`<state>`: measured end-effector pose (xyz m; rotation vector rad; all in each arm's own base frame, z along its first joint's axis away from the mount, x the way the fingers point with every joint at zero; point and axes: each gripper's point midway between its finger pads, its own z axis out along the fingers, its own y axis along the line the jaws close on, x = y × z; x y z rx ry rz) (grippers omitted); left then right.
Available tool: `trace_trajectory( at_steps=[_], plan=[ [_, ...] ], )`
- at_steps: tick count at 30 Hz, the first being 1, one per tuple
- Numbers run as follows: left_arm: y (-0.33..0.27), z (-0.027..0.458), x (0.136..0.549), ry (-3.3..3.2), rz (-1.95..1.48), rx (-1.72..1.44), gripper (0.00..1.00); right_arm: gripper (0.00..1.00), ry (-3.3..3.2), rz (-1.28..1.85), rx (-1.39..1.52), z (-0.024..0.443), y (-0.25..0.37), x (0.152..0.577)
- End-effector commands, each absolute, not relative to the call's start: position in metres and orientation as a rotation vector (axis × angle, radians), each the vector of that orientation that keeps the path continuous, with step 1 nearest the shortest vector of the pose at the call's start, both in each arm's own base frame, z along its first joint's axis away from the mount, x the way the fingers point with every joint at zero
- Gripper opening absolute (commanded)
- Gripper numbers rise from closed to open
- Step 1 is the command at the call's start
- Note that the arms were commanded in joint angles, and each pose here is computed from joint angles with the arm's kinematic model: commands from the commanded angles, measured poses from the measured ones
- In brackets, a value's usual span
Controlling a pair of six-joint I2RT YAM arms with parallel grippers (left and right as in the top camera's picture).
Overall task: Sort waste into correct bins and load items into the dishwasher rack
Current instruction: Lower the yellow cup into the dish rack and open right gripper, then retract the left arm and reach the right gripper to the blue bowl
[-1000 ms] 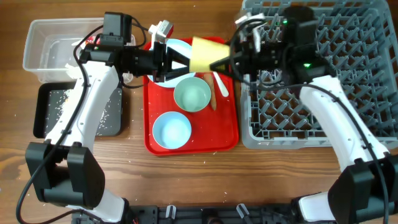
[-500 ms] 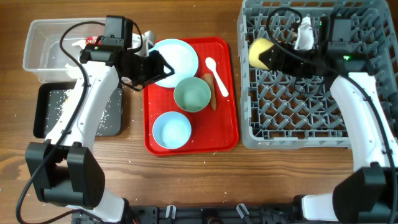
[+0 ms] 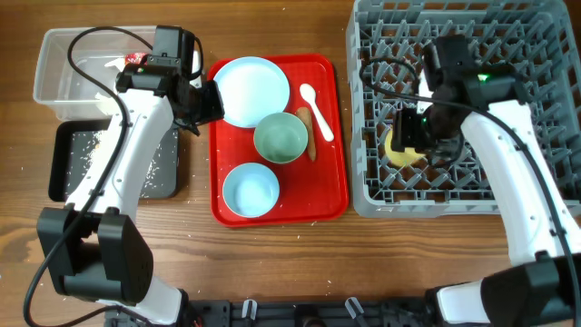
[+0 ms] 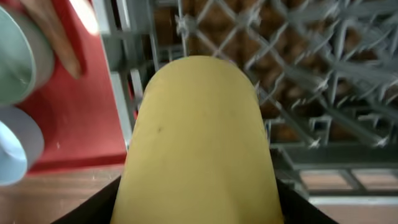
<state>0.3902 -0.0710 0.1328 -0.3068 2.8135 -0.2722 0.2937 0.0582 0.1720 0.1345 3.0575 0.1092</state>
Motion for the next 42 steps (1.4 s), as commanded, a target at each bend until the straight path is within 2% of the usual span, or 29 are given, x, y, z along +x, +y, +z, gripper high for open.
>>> trace_trajectory(
  at_steps=[1, 5, 10, 12, 13, 15, 17, 23, 31, 37, 41, 42],
  plan=[
    [-0.067, 0.142, 0.393, 2.784, -0.232, -0.293, 0.4, 0.49, 3.126, 0.155, 0.086, 0.158, 0.067, 0.291],
    [-0.067, 0.142, 0.393, 2.784, -0.229, -0.294, 0.41, 0.49, 3.245, 0.275, 0.037, 0.13, 0.08, 0.274],
    [-0.067, 0.142, 0.393, 2.785, -0.229, -0.294, 0.43, 0.52, 3.34, 0.259, 0.054, 0.096, 0.079, 0.264],
    [-0.066, 0.142, 0.391, 2.79, -0.228, -0.296, 0.43, 0.74, 3.323, 0.263, 0.052, 0.094, 0.079, 0.269],
    [-0.066, 0.142, 0.391, 2.791, -0.227, -0.295, 0.43, 0.81, 3.317, 0.264, 0.051, 0.094, 0.08, 0.271],
    [-0.066, 0.142, 0.391, 2.791, -0.228, -0.296, 0.44, 0.9, 3.306, 0.265, 0.064, 0.094, 0.08, 0.273],
    [-0.067, 0.141, 0.391, 2.793, -0.228, -0.295, 0.44, 0.93, 3.297, 0.266, 0.092, 0.094, 0.08, 0.276],
    [-0.066, 0.141, 0.389, 2.801, -0.226, -0.297, 0.46, 0.93, 3.177, 0.292, 0.068, 0.129, 0.085, 0.3],
    [-0.067, 0.139, 0.385, 2.818, -0.228, -0.296, 0.54, 0.92, 2.829, 0.33, 0.011, 0.224, 0.091, 0.352],
    [-0.087, 0.136, 0.369, 2.878, -0.229, -0.222, 0.59, 0.92, 2.729, 0.262, 0.022, 0.238, 0.083, 0.372],
    [-0.103, 0.134, 0.359, 2.91, -0.229, -0.155, 0.62, 0.91, 2.696, 0.373, -0.058, 0.244, 0.099, 0.375],
    [-0.106, 0.134, 0.358, 2.912, -0.227, -0.121, 0.62, 0.84, 2.675, 0.463, -0.112, 0.248, 0.112, 0.375]
  ],
)
